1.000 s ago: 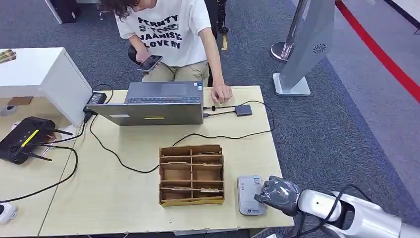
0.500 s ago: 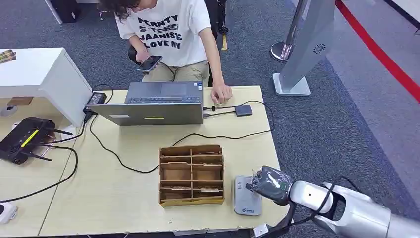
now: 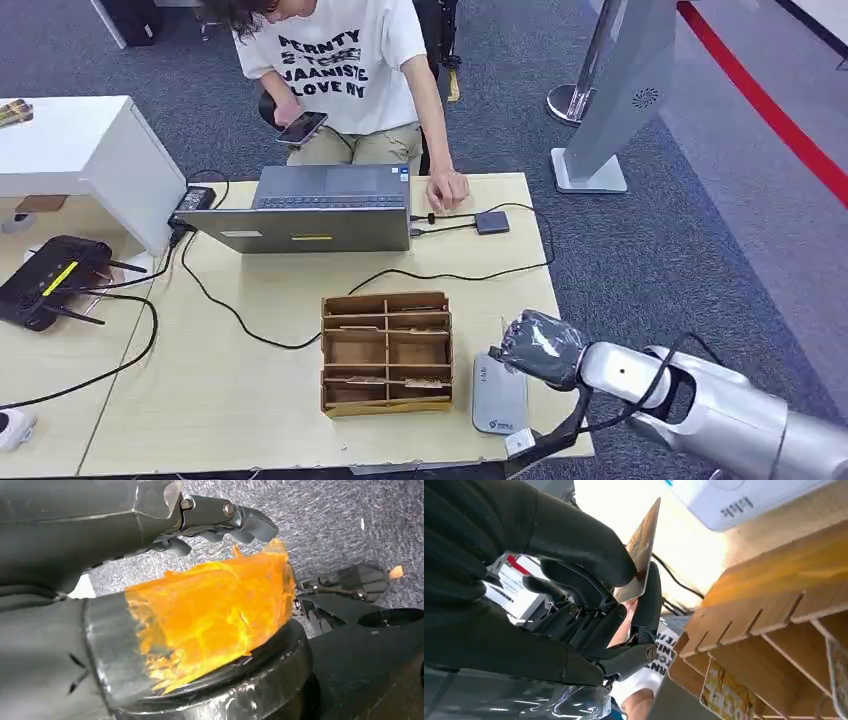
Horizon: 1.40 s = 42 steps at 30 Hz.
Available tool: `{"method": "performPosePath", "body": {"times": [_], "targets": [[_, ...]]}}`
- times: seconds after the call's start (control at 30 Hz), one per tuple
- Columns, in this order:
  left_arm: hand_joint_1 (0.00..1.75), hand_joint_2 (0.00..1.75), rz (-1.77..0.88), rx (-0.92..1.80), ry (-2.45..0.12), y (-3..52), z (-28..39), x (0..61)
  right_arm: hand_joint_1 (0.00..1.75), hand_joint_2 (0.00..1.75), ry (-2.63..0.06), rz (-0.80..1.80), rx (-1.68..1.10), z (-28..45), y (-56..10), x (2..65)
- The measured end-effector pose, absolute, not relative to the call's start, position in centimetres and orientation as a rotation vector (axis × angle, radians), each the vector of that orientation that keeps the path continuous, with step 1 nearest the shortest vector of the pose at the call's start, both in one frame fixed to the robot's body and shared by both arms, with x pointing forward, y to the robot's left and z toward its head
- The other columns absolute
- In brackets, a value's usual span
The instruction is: Pass the card to the sensor for recognition and then transmit it.
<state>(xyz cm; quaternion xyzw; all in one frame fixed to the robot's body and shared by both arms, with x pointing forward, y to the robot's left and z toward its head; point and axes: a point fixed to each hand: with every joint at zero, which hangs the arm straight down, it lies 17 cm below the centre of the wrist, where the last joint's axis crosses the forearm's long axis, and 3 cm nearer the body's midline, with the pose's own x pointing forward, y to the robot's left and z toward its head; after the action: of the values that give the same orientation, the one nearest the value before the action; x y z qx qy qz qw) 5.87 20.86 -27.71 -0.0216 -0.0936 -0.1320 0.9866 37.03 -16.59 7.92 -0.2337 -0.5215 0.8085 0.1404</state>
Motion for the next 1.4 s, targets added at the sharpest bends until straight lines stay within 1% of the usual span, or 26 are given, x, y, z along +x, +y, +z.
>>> {"method": "performPosePath", "body": {"times": [0.2,0.5,1.03,1.4], "targets": [[0.0,0.0,-0.263,-0.044,-0.189,20.8,-27.7,5.9,1.75,1.75,-1.507,2.333,-0.656,9.0,-16.3,37.3],[0.0,0.0,-0.257,-0.042,-0.189,20.9,-27.7,5.9,1.75,1.75,-1.452,2.379,-0.537,6.9,-16.8,35.3],[0.0,0.0,-0.254,-0.04,-0.188,20.9,-27.7,5.9,1.75,1.75,-1.41,2.417,-0.42,3.3,-16.5,32.1],[0.0,0.0,-0.254,-0.04,-0.188,20.9,-27.7,5.8,1.75,1.75,-1.412,2.417,-0.408,2.8,-16.0,32.0]]}}
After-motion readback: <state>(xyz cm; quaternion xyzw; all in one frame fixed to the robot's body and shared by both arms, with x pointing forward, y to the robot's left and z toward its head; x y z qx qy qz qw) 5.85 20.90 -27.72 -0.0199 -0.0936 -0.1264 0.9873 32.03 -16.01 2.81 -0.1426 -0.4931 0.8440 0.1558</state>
